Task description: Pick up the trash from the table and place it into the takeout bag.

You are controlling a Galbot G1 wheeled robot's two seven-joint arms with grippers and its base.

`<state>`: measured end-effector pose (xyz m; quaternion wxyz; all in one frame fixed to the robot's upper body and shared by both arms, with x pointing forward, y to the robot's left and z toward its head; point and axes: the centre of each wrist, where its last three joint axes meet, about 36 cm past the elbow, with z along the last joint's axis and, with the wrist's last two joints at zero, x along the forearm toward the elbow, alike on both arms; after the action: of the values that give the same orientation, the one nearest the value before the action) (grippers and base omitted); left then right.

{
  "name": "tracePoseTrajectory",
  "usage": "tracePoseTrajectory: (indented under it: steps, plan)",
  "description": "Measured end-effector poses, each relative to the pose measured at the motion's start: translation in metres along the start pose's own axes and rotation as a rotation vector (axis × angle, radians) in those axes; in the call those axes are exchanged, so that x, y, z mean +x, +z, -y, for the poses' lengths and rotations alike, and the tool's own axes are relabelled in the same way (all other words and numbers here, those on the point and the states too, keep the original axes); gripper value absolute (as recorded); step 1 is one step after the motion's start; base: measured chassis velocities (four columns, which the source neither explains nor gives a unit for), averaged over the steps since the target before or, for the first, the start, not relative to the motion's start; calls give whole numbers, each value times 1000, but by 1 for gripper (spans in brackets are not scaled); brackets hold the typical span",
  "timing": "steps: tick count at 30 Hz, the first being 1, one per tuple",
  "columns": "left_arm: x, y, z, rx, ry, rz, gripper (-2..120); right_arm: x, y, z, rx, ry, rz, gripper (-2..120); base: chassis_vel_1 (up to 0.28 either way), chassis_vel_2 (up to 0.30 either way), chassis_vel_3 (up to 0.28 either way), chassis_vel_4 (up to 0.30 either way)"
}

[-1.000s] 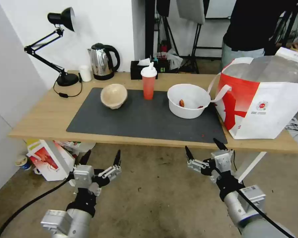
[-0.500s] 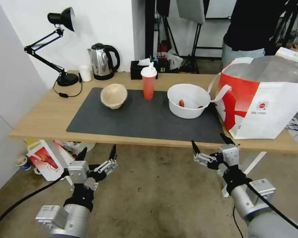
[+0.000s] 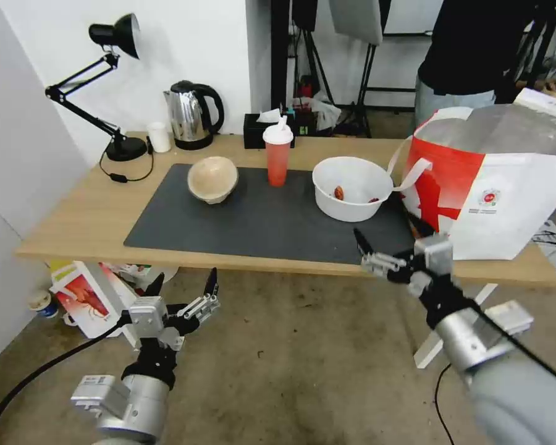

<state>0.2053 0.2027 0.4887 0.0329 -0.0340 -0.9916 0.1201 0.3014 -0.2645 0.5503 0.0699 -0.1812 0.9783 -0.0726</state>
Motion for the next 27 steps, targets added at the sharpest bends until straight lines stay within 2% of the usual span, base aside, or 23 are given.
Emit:
tracePoseTrajectory:
  steps: [3, 9, 12, 13, 15, 17, 22, 23, 25, 27]
  plan:
    - [-1, 0, 0, 3, -1, -1, 100, -23, -10, 22, 27, -47, 54, 100, 0, 0, 0, 0]
    - [-1, 2, 0, 6, -3, -4, 100, -56, -29, 42, -31, -82, 54, 100, 0, 0, 0, 0]
    - [-2, 4, -2, 5, -6, -9, 100, -84, -49, 50, -162, -98, -29, 100, 0, 0, 0, 0]
    - [-2, 4, -2, 5, -6, -9, 100, -84, -49, 50, -162, -98, -29, 100, 0, 0, 0, 0]
    - [-2, 5, -2, 6, -12, -11, 100, -102, -63, 56, -243, -117, -114, 100, 0, 0, 0, 0]
    - [-2, 6, -2, 8, -14, -12, 100, -107, -67, 58, -258, -124, -138, 100, 0, 0, 0, 0]
    - [-3, 8, -3, 10, -24, -17, 100, -152, -105, 69, -295, -230, -318, 100, 0, 0, 0, 0]
    - [-3, 8, -3, 10, -24, -17, 100, -152, -105, 69, -295, -230, -318, 100, 0, 0, 0, 0]
    - [-2, 8, -4, 7, -26, -18, 100, -170, -114, 69, -287, -268, -406, 100, 0, 0, 0, 0]
    - [-2, 8, -5, 6, -26, -18, 100, -180, -114, 67, -282, -279, -432, 100, 0, 0, 0, 0]
